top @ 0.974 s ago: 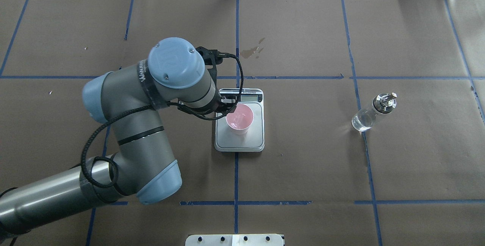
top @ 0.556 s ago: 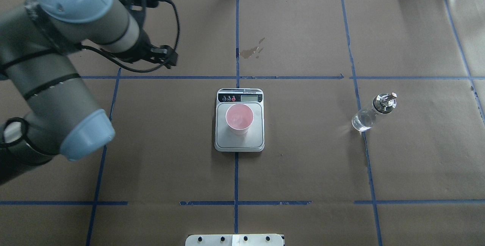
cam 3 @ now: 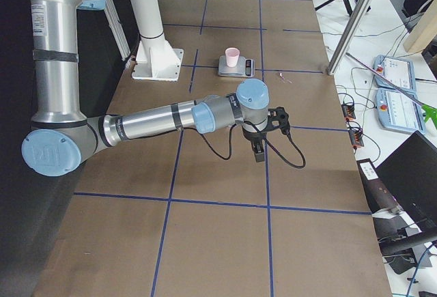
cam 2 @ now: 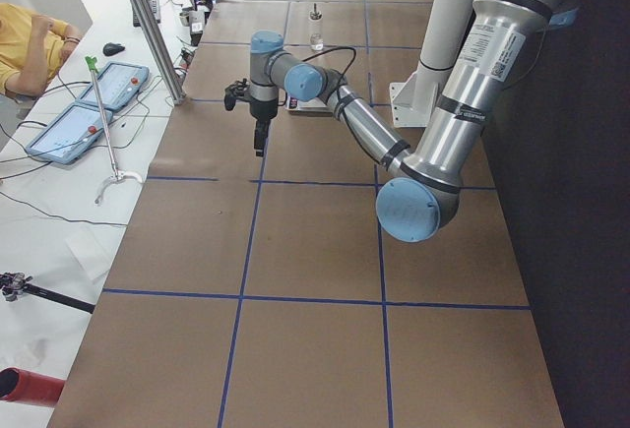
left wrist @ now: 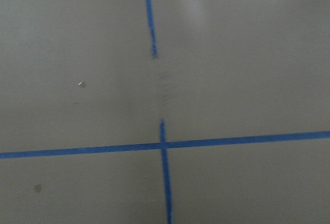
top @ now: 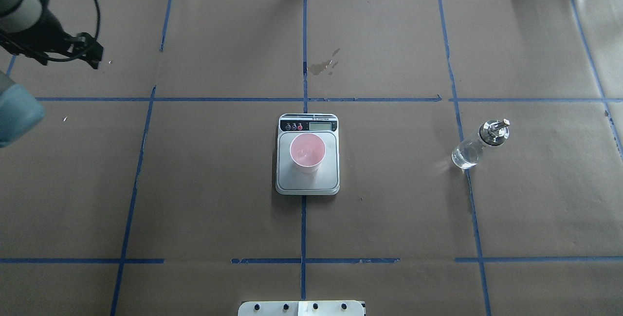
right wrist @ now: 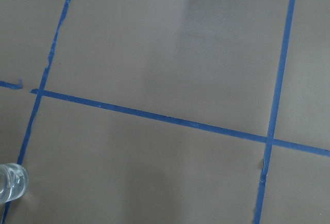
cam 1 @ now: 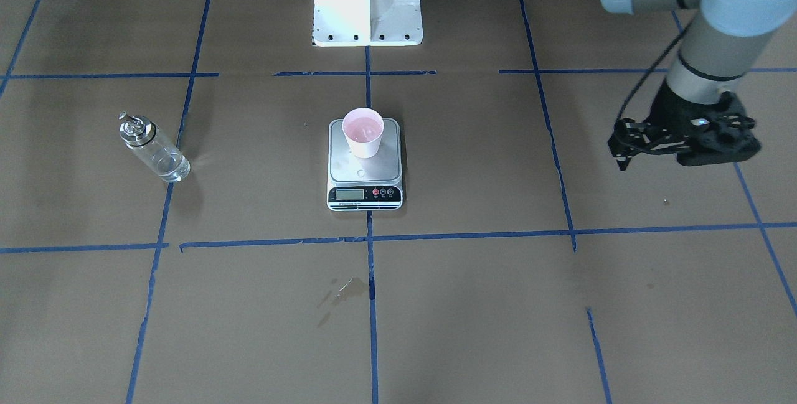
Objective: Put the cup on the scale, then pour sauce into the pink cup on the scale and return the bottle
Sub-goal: 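Move the right gripper to the glass bottle and grasp it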
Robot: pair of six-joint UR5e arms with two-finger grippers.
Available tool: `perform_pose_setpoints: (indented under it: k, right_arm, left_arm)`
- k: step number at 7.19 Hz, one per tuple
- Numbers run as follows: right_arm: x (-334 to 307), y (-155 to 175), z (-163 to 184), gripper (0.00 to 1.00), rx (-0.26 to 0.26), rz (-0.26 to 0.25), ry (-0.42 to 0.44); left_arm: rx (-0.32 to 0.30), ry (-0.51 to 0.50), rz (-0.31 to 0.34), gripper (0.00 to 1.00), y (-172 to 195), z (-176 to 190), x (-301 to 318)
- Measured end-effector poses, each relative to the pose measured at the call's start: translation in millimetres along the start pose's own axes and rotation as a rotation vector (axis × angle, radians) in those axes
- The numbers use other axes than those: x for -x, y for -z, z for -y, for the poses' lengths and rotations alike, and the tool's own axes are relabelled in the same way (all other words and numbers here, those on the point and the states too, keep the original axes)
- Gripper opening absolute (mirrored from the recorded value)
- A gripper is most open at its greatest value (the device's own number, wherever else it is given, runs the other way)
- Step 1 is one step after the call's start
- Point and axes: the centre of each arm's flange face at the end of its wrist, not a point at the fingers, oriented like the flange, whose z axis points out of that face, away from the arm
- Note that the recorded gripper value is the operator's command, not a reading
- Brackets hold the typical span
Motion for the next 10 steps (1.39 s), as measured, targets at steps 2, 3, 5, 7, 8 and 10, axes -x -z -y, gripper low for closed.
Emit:
perform_pose_setpoints:
  k: [2,3,5,7,8,10]
  right_arm:
    - [22.3,12.7,0.7,1.00,-0.019,0.023,-0.040]
    - [44.5,16.7,0.3,1.00,-0.023,0.035,-0.063]
    - [116.4,18.7,-4.1,1.00,-0.018,0.060,-0.121]
    - [196.8,4.8,-21.6,1.00,-0.022,0.028,-0.148]
    - [232.8,-4.5,-39.9,1.00,-0.035,0.000,-0.155]
    - [269.3,-35.2,-98.2,1.00,-0.108,-0.020,-0.159]
  left_arm:
    - [0.041,-0.139,0.003,1.00,-1.7,7.0,158.6]
    - [0.061,-0.160,0.003,1.00,-4.1,-5.5,226.8]
    - [0.091,-0.168,-0.056,1.00,-22.3,-55.7,324.4]
    - [0.088,-0.192,-0.104,1.00,-31.3,-82.6,350.0]
    - [0.085,-0.197,-0.111,1.00,-31.3,-84.8,351.2]
    - [0.080,-0.203,-0.115,1.00,-29.6,-84.9,349.8]
